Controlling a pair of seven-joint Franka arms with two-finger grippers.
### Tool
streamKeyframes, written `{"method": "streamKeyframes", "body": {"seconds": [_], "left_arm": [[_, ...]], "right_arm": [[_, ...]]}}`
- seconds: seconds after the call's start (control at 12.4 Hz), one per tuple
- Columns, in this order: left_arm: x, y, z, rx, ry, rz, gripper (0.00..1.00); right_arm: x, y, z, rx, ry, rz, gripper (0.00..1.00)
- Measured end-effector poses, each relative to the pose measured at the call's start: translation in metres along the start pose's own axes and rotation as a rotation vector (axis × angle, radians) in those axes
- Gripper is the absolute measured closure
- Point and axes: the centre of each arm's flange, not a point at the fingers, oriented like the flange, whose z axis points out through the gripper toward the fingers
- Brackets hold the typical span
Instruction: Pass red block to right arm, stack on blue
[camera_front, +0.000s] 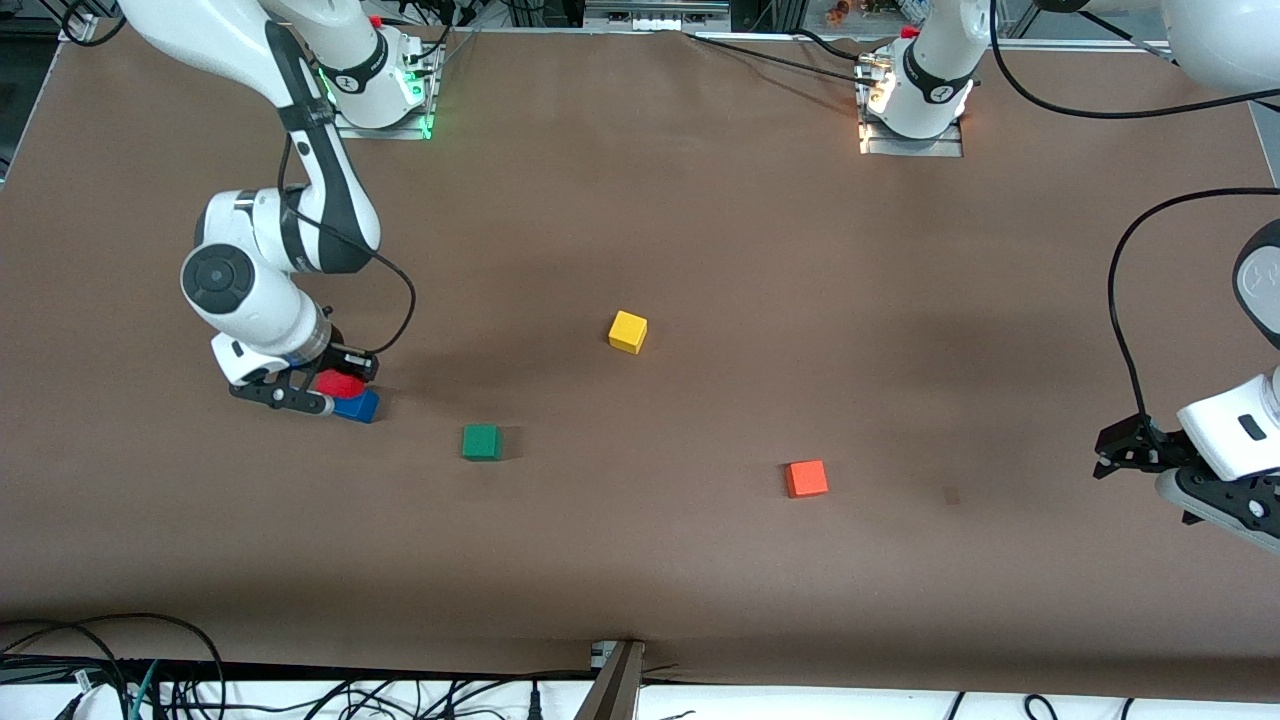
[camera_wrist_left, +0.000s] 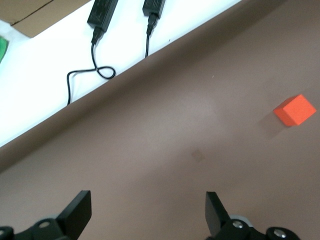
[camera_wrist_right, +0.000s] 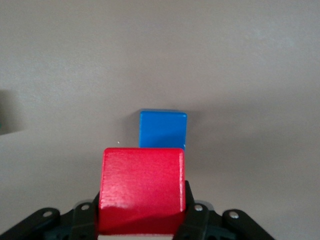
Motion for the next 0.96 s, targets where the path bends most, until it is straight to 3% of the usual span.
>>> {"method": "streamKeyframes", "body": {"seconds": [0.32,0.64,0.96], "left_arm": [[-0.026,-0.016,-0.052,0.011,-0.006,-0.045,0.0],[-0.055,-0.005,-0.095,-0.062,-0.096,-0.106,0.0],[-0.057,0.01,-0.097,-0.101,-0.148,-0.121,0.0]], "right_arm": [[-0.015,0.019,0.018,0.025,0.077,0.012,0.44],[-0.014,0.021,0.031,0.03,0.132,0.011,0.44],[-0.012,0.02,0.045,0.024,0.164,0.007,0.44]]}}
